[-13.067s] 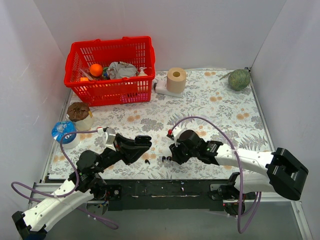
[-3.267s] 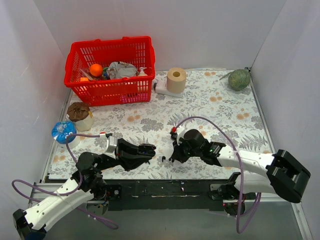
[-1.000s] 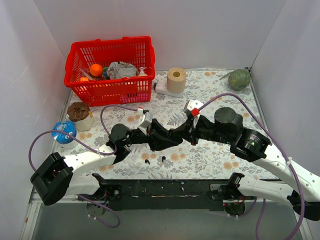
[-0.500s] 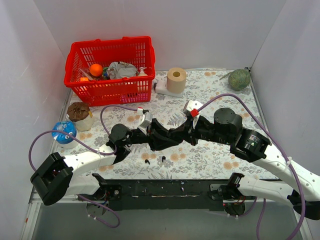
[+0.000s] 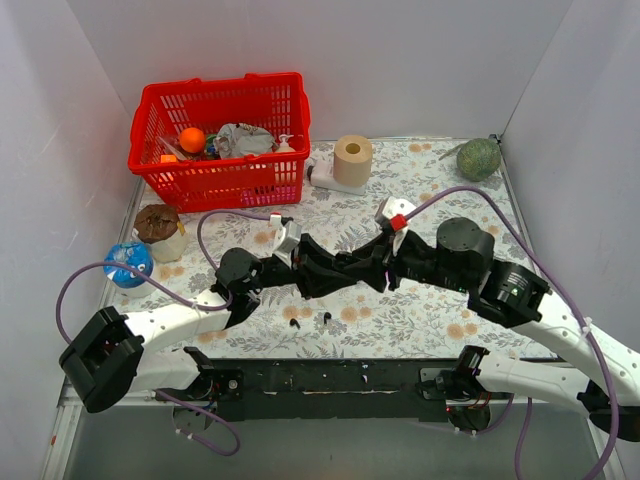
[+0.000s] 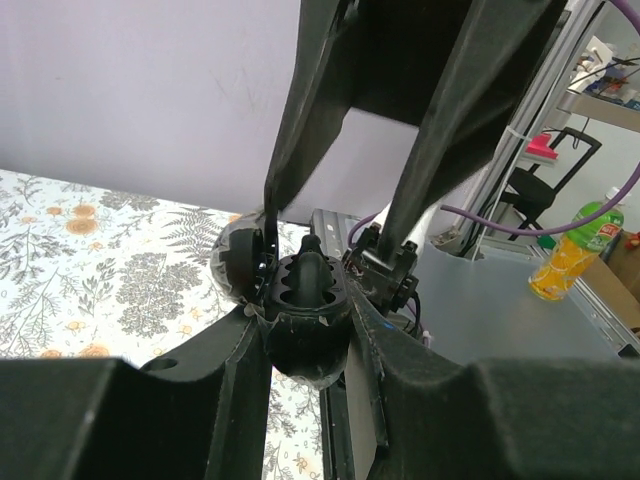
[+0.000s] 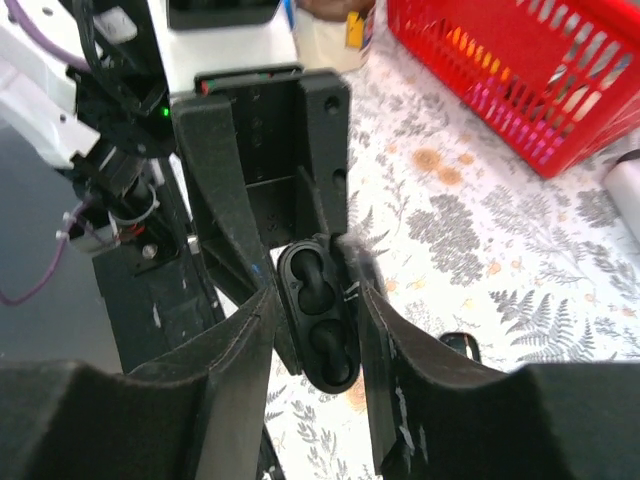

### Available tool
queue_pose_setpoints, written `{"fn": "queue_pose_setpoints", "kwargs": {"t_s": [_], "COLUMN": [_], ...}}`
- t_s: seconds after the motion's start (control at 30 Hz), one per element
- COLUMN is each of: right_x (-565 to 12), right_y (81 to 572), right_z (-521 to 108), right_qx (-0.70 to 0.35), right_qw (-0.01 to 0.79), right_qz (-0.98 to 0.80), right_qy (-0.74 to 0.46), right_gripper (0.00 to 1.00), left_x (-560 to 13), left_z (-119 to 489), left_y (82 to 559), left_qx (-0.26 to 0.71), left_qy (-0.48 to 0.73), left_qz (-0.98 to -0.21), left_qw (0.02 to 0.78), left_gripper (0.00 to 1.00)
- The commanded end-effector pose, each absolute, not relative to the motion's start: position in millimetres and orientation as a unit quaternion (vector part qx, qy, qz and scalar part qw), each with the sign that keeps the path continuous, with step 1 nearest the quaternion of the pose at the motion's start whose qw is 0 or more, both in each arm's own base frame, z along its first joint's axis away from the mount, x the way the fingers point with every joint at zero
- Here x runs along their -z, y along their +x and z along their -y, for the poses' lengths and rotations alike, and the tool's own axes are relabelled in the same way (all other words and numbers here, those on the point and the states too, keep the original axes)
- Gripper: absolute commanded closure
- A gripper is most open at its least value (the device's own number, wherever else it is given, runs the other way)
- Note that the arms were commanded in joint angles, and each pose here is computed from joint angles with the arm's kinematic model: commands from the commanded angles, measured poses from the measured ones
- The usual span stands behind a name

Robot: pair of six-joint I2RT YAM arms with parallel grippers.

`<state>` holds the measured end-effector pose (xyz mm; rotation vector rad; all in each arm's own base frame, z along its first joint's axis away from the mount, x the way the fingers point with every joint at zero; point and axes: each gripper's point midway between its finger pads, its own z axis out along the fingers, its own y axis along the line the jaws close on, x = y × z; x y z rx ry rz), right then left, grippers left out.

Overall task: Insert the wireless bluetooth earbuds into the charging case
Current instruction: Place the earbud in the charging case, then close the charging case.

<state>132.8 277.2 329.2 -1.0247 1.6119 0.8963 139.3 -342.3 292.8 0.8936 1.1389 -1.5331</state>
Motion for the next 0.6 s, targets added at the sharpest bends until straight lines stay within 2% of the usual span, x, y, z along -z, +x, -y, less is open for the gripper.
{"fn": "queue_pose_setpoints", "kwargs": {"t_s": [0.0,0.07,0.2,0.57], "right_x": [-417.6,-425.4,-391.8,-345.6], "right_y": [141.7,156.8,175.2,170.5], "right_z": [-254.3,-241.9,-246.0,-269.4], "right_qx": [-0.389,-0.362,-0.310,-0.322], "right_qw": [0.605,0.630,0.595,0.536], "right_qz": [-0.606,-0.619,-0.681,-0.708], "right_qy": [-0.339,-0.297,-0.294,-0.329], "right_gripper": [0.52,0.53,0.60,0.61], "left_x": [-308.5,-307.1,-307.7,-316.8], "left_z": [334.6,333.0,326.1,317.6], "left_y": [133.8,131.8,125.8,121.7], "left_qx": [0.629,0.630,0.628,0.621], "left_qy": [0.371,0.372,0.374,0.373], "left_qz": [-0.444,-0.445,-0.437,-0.428], "left_qw": [0.519,0.517,0.524,0.541], "left_gripper": [1.00,1.00,1.00,1.00]}}
